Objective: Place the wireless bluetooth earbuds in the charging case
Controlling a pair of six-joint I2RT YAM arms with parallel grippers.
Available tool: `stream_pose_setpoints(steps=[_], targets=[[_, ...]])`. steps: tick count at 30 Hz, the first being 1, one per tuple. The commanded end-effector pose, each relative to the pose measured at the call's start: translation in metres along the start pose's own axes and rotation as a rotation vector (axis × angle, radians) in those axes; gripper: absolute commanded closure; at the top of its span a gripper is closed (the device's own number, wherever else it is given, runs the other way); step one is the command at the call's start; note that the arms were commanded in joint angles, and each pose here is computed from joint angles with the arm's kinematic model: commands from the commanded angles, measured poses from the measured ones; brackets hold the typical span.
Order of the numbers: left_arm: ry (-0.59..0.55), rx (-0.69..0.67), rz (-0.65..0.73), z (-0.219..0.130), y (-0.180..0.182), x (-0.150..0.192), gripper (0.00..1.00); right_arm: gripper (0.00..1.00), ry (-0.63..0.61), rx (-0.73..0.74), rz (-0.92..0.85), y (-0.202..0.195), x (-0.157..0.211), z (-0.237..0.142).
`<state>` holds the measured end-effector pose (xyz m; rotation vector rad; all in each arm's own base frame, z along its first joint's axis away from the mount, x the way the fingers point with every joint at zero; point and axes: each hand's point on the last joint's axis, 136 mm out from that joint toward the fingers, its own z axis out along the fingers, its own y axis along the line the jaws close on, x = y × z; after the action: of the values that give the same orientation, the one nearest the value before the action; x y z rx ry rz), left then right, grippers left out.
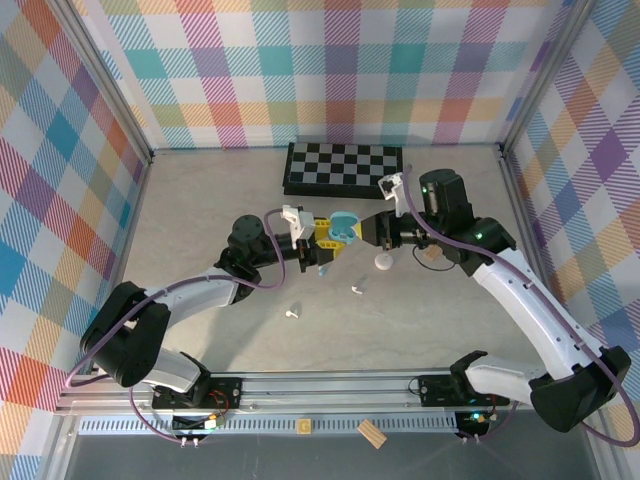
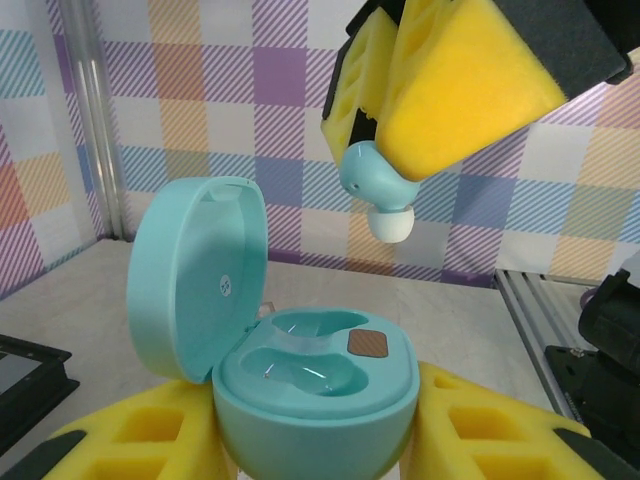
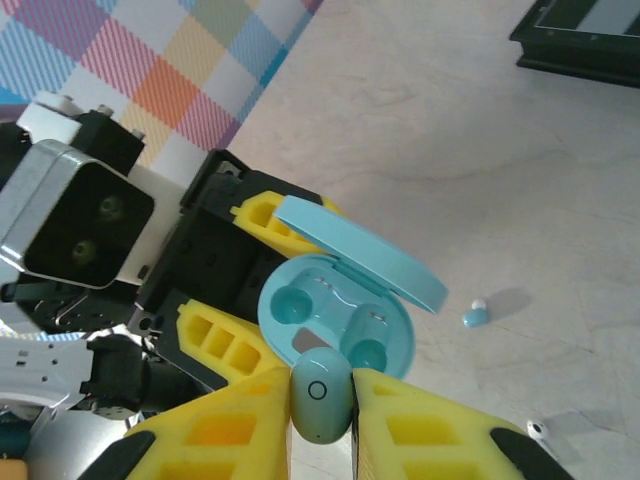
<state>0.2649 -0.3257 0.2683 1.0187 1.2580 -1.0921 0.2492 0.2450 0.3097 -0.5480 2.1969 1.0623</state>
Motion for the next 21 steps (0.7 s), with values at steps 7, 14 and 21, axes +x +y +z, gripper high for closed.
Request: stream_pose_setpoints(steps=[7, 14, 21], targets=[[-0.097, 0.072, 0.041, 0.002, -0.014, -0.032, 0.62, 0.79, 0.031, -0.047, -0.032, 0.0, 0.003, 0.013], [-0.102, 0.067, 0.044, 0.002, -0.013, -0.033, 0.63, 0.79, 0.048, -0.063, -0.026, -0.001, 0.005, 0.018], [-0.109, 0.056, 0.049, 0.001, -0.013, -0.034, 0.63, 0.78, 0.081, -0.068, -0.011, -0.004, 0.012, 0.023]])
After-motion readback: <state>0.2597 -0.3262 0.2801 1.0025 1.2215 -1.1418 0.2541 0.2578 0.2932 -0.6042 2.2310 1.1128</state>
